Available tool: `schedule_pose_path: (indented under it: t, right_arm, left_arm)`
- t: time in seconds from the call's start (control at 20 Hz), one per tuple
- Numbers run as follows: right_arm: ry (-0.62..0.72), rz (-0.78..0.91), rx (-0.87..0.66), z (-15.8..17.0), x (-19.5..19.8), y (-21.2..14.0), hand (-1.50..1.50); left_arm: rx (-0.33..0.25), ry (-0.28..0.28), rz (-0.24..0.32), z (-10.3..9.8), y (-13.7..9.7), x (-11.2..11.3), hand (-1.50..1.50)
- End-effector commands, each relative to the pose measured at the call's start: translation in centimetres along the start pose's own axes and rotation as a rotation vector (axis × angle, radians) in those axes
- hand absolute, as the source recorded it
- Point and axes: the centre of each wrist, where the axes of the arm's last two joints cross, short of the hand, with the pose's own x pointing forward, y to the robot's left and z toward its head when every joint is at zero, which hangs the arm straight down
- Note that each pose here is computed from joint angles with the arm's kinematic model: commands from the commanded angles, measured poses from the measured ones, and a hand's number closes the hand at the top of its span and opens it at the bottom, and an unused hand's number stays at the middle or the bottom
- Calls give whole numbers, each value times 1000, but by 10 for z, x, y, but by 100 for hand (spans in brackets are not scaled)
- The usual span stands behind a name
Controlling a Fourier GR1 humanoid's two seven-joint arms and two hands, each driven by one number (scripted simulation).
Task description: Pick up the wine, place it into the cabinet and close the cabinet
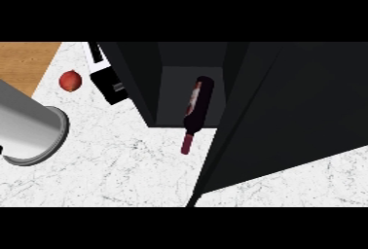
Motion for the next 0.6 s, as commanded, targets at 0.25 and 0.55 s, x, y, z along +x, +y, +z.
schedule_pose_path:
  t: [0.25, 0.55]
  right_arm:
    - [-121, 42, 64, -24, 17, 38, 150]
    - [-83, 18, 69, -59, 19, 33, 150]
  left_arm:
    - [-38, 30, 69, -10, -2, 7, -150]
    - [-25, -4, 67, -26, -6, 10, -150]
